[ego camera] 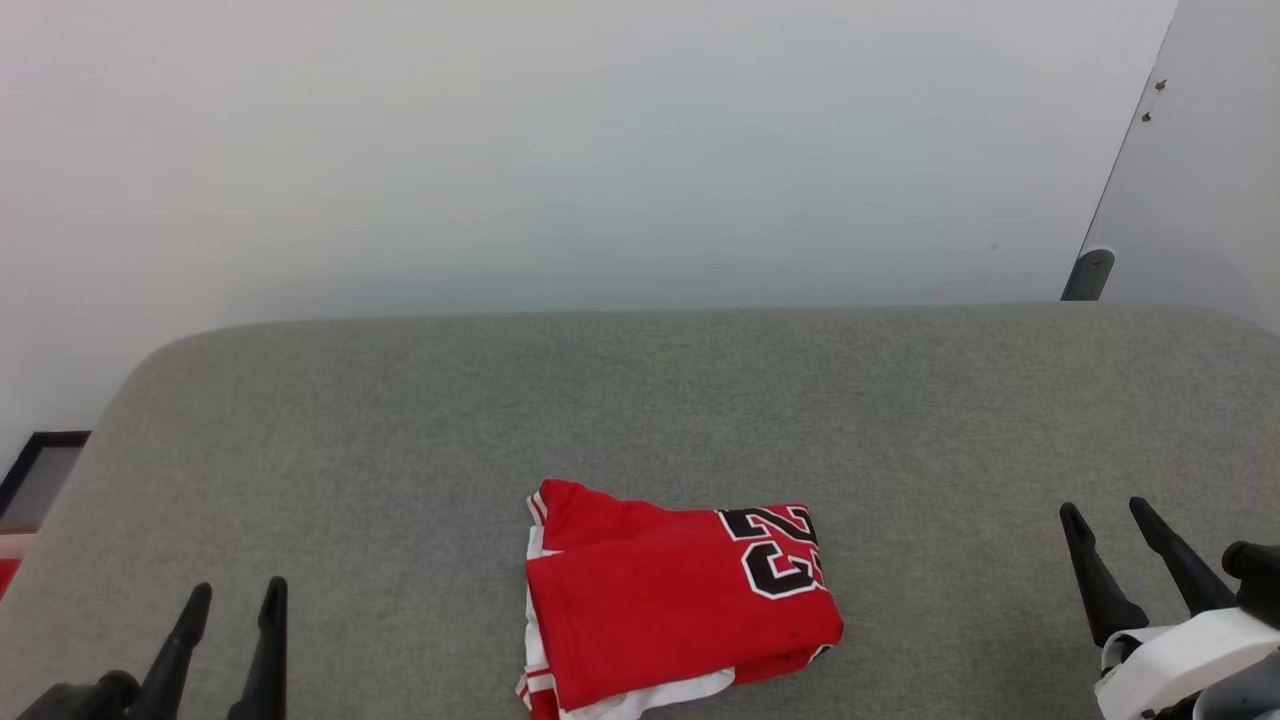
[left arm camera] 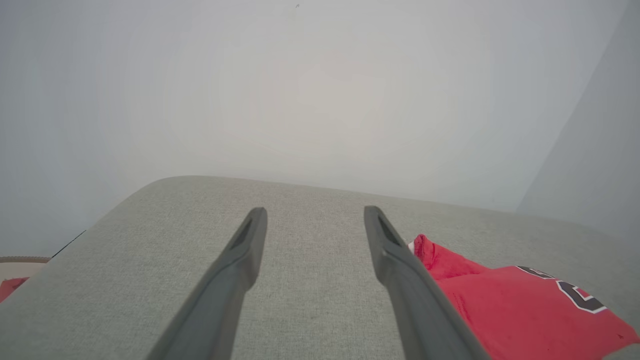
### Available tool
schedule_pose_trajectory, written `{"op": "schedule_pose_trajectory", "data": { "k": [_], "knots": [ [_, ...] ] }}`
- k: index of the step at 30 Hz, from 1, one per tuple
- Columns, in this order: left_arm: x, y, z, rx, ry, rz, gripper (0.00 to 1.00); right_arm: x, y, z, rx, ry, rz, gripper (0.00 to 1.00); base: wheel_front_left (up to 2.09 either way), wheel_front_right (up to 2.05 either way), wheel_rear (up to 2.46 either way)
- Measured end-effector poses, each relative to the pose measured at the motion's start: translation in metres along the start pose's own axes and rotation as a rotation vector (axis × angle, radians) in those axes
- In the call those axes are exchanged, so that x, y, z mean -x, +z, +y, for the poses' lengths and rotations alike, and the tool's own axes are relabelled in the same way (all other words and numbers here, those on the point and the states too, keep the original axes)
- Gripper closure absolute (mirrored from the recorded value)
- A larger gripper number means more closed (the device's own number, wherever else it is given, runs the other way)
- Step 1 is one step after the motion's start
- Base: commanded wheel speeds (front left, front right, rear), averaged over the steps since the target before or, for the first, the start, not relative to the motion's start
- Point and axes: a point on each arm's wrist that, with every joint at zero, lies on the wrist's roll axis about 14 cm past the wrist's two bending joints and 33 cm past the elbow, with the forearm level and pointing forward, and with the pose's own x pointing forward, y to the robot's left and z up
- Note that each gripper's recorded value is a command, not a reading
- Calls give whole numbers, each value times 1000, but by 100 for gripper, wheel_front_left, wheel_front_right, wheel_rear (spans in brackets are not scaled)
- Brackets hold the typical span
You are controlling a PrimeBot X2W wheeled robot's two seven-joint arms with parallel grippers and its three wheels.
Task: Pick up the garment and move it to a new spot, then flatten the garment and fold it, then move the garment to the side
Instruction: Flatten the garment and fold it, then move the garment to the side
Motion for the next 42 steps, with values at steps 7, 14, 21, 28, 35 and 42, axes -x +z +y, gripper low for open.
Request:
{"op": "schedule_pose_trajectory", "data": {
  "k": [7,14,21,28,35,42],
  "knots": [
    [3,-1,3,-5,5,6,0,1,-5,4,7,6,19,0,0,0,0],
    [9,1,17,6,52,-1,0,-9,-17,30,-4,73,69,0,0,0,0],
    [22,6,40,-4,125,-4,0,-28,-30,85,-17,223,145,0,0,0,0],
    [37,9,50,-3,166,4,0,-42,-54,115,12,314,282,0,0,0,0],
    [51,7,57,9,206,12,0,-56,-73,129,44,356,429,0,0,0,0],
    [55,1,64,18,241,30,0,-63,-104,119,84,329,621,0,0,0,0]
  ]
}}
